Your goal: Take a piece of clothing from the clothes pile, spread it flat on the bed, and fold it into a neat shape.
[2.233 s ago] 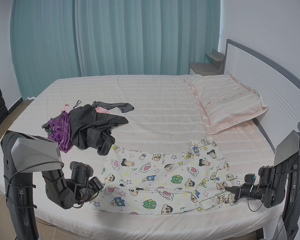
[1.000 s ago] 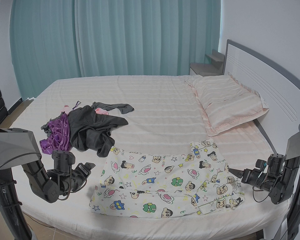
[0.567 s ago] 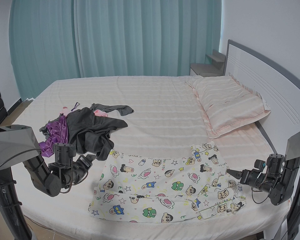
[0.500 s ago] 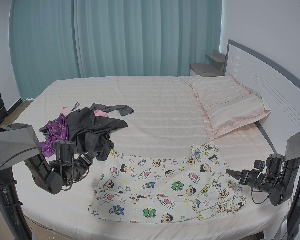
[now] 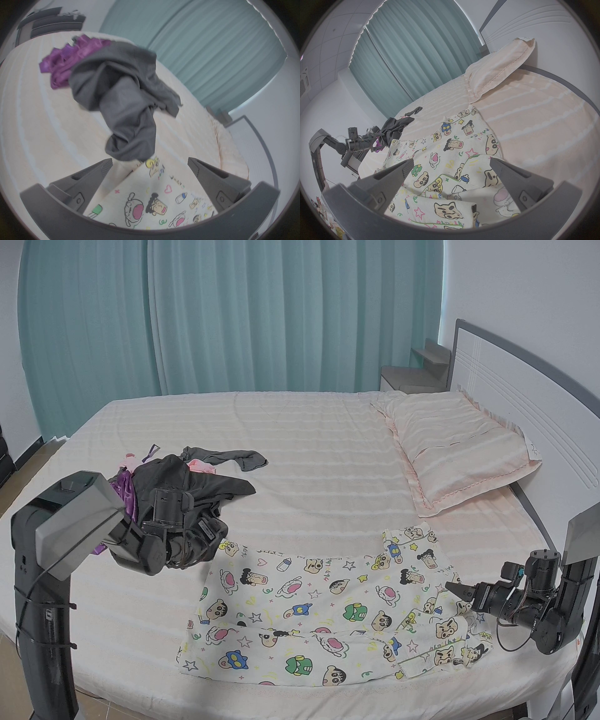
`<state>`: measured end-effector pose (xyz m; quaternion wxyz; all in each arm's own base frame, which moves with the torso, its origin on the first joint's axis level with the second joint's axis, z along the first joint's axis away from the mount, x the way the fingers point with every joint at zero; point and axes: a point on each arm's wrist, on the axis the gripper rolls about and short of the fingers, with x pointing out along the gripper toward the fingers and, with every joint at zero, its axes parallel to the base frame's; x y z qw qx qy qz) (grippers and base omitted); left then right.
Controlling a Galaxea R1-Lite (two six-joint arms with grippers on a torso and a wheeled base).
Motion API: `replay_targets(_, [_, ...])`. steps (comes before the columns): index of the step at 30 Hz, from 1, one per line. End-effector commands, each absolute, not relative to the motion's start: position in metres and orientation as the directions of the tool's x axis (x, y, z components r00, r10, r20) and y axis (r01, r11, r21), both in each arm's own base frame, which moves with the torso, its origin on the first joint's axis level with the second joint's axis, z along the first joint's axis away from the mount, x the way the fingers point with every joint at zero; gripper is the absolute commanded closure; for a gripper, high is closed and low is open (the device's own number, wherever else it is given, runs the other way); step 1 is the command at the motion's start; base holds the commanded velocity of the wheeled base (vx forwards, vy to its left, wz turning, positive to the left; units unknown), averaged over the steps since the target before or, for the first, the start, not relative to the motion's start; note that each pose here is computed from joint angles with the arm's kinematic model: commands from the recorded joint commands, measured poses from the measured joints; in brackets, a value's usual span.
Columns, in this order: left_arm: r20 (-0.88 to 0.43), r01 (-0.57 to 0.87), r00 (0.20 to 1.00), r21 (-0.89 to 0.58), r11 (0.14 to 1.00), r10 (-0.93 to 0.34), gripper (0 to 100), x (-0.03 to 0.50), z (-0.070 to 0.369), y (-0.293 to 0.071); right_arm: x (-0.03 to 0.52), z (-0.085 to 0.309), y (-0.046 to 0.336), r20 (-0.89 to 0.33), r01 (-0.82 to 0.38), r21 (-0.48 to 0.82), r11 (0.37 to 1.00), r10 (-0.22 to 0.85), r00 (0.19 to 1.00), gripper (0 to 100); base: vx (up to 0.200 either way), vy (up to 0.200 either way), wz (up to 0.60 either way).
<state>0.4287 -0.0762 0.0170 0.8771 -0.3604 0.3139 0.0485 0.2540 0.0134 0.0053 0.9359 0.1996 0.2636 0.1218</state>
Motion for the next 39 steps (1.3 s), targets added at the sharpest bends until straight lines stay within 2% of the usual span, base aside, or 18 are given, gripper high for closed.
replay_targets(1, [-0.654,-0.256,0.715,-0.574,0.778,-0.247,0,0.443,-0.024,-0.099,0.254,0.003,0.018,-0.445,-0.132,0.434,0.891,0.339,0.829,0,0.0,0.0,0.0])
replay_targets(6, [-0.662,-0.226,0.703,-0.556,0.8,-0.262,0,0.442,-0.028,-0.104,0.255,0.003,0.018,-0.447,-0.13,0.435,0.891,0.339,0.828,0,0.0,0.0,0.0])
replay_targets(15, [-0.653,-0.249,0.716,-0.57,0.783,-0.247,0,0.445,-0.026,-0.099,0.255,-0.002,0.018,-0.462,-0.123,0.436,0.892,0.339,0.82,0,0.0,0.0,0.0])
replay_targets(28, [-0.608,-0.284,0.776,-0.572,0.769,-0.166,0,0.457,-0.016,-0.1,0.256,-0.006,0.018,-0.471,-0.12,0.436,0.892,0.34,0.814,0,0.0,0.0,0.0])
replay_targets(39, [-0.624,-0.28,0.759,-0.57,0.773,-0.185,0,0.462,-0.032,-0.103,0.256,-0.011,0.02,-0.486,-0.12,0.437,0.892,0.346,0.803,0,0.0,0.0,0.0])
